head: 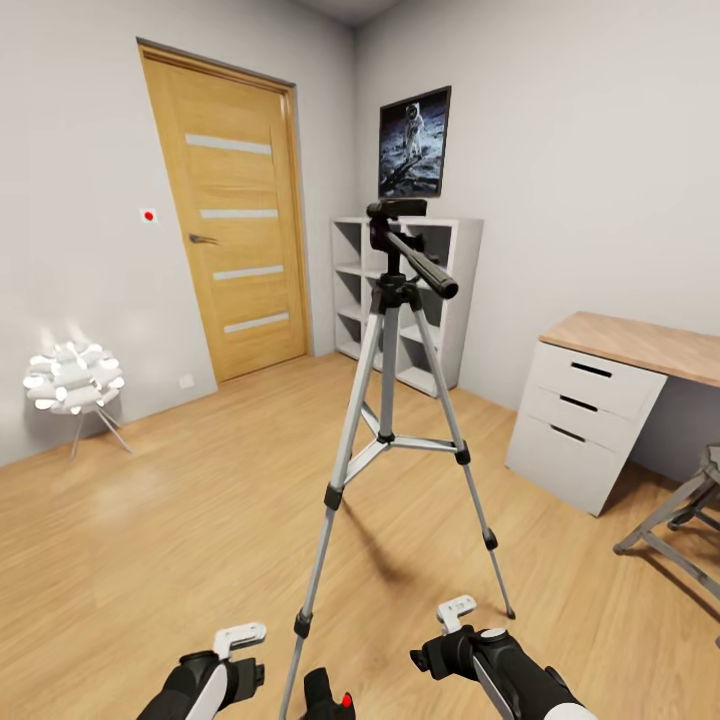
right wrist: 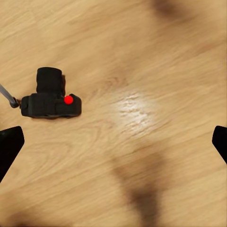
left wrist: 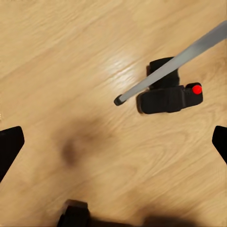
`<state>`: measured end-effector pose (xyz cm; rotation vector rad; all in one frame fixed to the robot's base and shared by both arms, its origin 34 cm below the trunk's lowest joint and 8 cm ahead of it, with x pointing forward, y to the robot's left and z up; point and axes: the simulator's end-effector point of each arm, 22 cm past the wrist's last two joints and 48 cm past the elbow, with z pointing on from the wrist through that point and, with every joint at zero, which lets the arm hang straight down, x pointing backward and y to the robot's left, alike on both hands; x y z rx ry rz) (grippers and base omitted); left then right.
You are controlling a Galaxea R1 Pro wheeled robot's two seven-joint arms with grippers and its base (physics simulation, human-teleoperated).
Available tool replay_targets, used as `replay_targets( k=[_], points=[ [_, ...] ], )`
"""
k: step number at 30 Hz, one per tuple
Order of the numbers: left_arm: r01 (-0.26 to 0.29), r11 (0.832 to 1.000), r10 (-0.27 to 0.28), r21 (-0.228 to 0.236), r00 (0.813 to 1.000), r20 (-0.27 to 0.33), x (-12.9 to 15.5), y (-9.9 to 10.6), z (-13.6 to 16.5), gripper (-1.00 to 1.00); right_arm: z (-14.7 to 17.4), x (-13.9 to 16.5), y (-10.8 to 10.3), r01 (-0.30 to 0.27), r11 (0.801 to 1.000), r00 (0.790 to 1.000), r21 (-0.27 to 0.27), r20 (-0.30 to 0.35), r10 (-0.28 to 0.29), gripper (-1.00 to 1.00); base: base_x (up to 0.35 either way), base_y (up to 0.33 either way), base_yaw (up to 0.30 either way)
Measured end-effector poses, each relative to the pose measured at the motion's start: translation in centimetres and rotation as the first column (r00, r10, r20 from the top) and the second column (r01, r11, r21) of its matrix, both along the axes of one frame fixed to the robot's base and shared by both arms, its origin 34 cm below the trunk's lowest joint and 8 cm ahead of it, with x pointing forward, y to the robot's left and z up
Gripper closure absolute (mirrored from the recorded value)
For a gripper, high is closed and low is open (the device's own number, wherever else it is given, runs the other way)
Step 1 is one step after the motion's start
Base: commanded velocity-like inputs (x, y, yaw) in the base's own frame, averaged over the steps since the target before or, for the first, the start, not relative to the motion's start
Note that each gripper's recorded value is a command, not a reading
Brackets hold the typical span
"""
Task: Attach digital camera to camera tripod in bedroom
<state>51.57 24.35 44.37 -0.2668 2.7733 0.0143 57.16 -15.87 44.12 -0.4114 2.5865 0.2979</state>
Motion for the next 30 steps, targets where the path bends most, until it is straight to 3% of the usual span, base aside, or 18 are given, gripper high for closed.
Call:
replay_targets(
  k=[8, 24, 30],
  points=[
    [0.105, 0.993, -0.105, 0.045, 0.994, -0.003, -0.7, -1.8, -1.8, -1.0, -1.6, -0.3, -0.1, 0.0, 1.0, 1.0, -0.001, 0.0, 0.0, -1.0, 0.0, 0.0, 0.0],
    [0.147, 0.988, -0.147, 0.045, 0.989, -0.009, -1.6, -3.1, -5.2, -1.0, -5.0, -0.9, -0.1, 0.002, 1.0, 1.0, 0.0, 0.001, -0.002, -1.0, 0.0, 0.0, 0.0],
    [0.198, 0.979, -0.198, 0.045, 0.98, -0.012, -2.1, -4.6, -6.5, -1.0, -6.2, -1.0, -0.1, 0.005, 1.0, 1.0, 0.0, 0.004, -0.005, -1.0, 0.0, 0.0, 0.0]
  ],
)
